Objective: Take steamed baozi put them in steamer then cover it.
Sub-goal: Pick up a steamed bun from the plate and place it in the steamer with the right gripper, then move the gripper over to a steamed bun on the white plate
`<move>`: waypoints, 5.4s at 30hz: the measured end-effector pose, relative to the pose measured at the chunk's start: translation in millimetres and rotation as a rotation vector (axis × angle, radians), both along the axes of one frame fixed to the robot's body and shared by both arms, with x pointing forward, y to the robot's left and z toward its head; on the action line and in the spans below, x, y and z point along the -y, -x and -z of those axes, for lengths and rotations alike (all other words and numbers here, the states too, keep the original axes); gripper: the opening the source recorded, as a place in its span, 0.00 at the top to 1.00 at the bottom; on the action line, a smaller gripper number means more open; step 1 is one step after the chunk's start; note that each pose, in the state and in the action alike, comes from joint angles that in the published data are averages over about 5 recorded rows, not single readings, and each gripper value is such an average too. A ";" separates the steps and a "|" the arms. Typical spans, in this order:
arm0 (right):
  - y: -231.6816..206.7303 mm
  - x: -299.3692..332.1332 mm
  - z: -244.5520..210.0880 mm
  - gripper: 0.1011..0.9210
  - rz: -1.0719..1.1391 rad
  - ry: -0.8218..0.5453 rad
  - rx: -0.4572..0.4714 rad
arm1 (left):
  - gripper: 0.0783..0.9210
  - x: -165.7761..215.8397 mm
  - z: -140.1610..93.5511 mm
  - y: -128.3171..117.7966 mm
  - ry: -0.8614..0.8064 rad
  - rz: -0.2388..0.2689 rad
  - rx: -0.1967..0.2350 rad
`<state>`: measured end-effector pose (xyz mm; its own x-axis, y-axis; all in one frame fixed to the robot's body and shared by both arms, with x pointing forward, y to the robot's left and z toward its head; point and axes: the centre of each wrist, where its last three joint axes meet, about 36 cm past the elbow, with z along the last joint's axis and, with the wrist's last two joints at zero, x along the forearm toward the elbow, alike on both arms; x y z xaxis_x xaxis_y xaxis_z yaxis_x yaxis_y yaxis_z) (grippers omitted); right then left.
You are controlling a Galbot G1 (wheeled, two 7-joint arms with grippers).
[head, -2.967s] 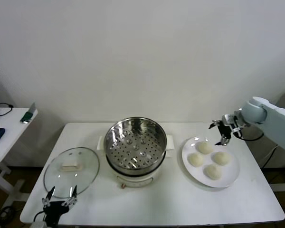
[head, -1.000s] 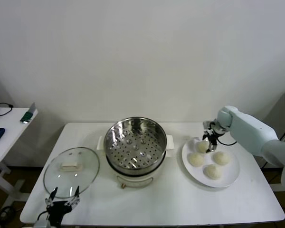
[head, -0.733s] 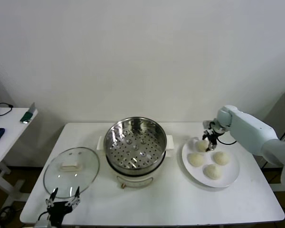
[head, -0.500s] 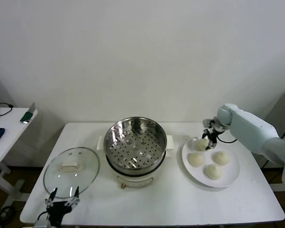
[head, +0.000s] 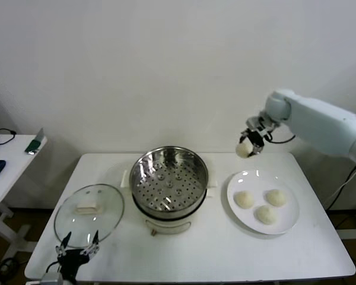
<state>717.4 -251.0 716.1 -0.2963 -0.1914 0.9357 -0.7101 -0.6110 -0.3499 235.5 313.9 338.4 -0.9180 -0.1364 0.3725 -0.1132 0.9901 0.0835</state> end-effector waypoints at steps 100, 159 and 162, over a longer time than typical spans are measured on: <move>44.9 27.4 31.4 0.12 0.272 -0.028 -0.188 | 0.12 2.9 -19.2 -18.1 0.021 0.006 0.070; 66.8 67.0 262.0 0.18 0.743 -0.064 -0.277 | 0.12 0.6 -9.1 -14.9 0.007 -0.006 0.048; 65.3 66.3 261.8 0.24 0.743 -0.067 -0.281 | 0.12 0.5 -8.9 -15.1 0.007 -0.006 0.048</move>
